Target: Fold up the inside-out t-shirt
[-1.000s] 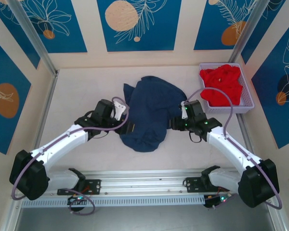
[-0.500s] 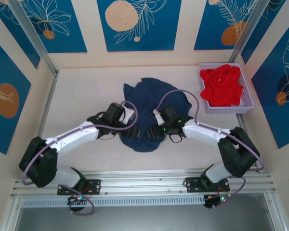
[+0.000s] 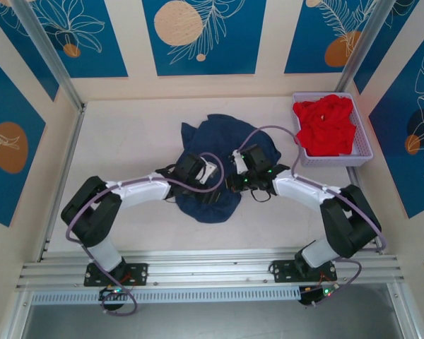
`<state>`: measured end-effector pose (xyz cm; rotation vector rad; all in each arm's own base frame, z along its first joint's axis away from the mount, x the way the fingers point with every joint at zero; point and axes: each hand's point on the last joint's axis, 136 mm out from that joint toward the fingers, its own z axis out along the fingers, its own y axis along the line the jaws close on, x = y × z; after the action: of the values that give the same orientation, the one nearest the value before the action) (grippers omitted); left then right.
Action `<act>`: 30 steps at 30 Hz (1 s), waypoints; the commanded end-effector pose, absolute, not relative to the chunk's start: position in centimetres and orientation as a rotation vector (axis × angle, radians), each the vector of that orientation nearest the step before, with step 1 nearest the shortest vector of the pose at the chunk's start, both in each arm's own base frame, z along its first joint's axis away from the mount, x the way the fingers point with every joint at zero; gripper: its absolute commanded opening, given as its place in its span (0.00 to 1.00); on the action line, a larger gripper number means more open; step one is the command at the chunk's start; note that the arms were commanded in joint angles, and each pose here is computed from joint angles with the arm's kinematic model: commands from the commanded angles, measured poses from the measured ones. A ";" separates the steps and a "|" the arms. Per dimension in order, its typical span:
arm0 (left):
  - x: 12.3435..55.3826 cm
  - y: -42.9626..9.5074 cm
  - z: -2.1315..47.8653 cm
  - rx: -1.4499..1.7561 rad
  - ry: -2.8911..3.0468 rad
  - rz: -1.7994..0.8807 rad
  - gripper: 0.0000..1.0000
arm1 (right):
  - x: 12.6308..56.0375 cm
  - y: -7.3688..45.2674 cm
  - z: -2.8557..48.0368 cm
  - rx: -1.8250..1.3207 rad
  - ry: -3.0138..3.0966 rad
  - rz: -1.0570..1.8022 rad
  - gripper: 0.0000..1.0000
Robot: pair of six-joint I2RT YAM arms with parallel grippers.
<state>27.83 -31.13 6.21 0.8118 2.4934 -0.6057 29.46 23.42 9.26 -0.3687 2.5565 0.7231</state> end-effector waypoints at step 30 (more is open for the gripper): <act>21.3 -30.5 25.2 1.053 2.136 -1.508 0.00 | 26.3 18.9 17.4 -0.411 2.394 0.736 0.07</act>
<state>22.48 -29.98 24.38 0.9979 2.2211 -1.3514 25.77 21.28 20.99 -0.5530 2.2154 0.8847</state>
